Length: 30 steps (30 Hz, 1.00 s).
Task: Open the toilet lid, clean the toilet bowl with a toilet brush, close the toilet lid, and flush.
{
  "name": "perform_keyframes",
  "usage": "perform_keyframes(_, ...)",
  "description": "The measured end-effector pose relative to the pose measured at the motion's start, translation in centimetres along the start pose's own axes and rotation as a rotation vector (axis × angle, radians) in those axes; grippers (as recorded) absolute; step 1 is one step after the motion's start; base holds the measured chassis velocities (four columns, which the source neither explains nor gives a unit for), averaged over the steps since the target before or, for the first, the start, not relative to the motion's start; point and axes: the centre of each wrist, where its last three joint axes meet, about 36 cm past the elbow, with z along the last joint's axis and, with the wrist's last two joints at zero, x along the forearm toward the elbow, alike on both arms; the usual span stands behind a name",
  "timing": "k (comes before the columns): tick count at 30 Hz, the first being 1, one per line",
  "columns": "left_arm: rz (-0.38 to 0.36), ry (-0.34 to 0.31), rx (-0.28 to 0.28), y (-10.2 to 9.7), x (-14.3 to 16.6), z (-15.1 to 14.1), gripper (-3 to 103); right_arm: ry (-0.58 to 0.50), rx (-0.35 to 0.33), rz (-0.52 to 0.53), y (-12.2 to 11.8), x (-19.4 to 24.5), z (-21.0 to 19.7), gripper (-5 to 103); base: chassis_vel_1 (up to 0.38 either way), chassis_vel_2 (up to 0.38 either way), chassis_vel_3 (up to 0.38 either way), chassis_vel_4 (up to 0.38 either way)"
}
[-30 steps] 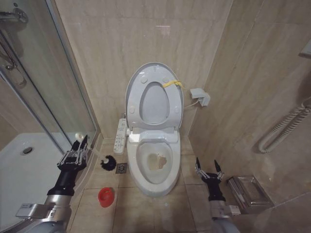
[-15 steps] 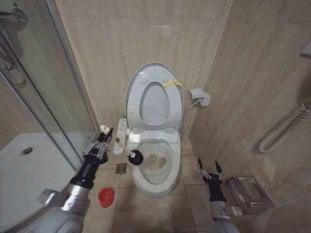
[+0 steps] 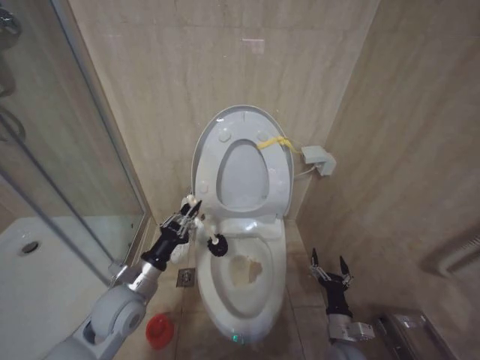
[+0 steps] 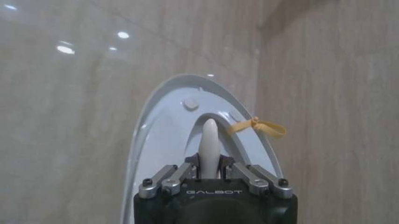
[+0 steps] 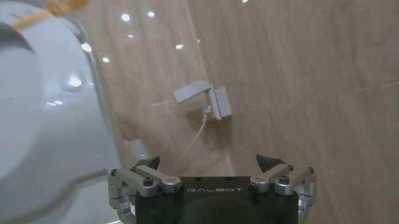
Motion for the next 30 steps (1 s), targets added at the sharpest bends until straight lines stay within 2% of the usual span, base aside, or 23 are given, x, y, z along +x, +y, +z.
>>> perform_keyframes(2, 0.089, -0.002, 0.000, 0.4, -1.0, 0.6, 20, 0.003, 0.004, 0.015, -0.1, 0.1, 0.1, 100, -0.195, 0.220, 0.209, -0.218)
perform_keyframes(3, 0.089, -0.002, 0.000, 0.4, -1.0, 0.6, 20, 0.003, 0.004, 0.015, -0.1, 0.1, 0.1, 100, -0.195, 0.199, 0.174, -0.218)
perform_keyframes(7, 0.230, -0.007, 0.015, 0.4, -1.9, 2.0, 20, 0.005, 0.010, 0.024, -0.4, 0.3, 0.2, 100, -0.097, 0.121, 0.039, -0.047)
perform_keyframes(11, 0.284, 0.001, 0.028, -0.2, -2.1, 2.7, 20, 0.005, 0.013, 0.029, -0.6, 0.4, 0.2, 100, 0.000, 0.024, 0.020, 0.021)
perform_keyframes(20, 0.380, 0.032, 0.017, -0.7, -1.4, 4.2, 20, -0.003, 0.010, 0.022, -0.8, 0.4, 0.2, 100, 0.022, -0.052, -0.039, 0.024)
perform_keyframes(30, 0.404, 0.068, 0.007, -1.0, 0.1, 4.1, 20, -0.010, 0.000, 0.014, -1.1, 0.4, 0.2, 100, 0.000, 0.000, 0.000, 0.000)
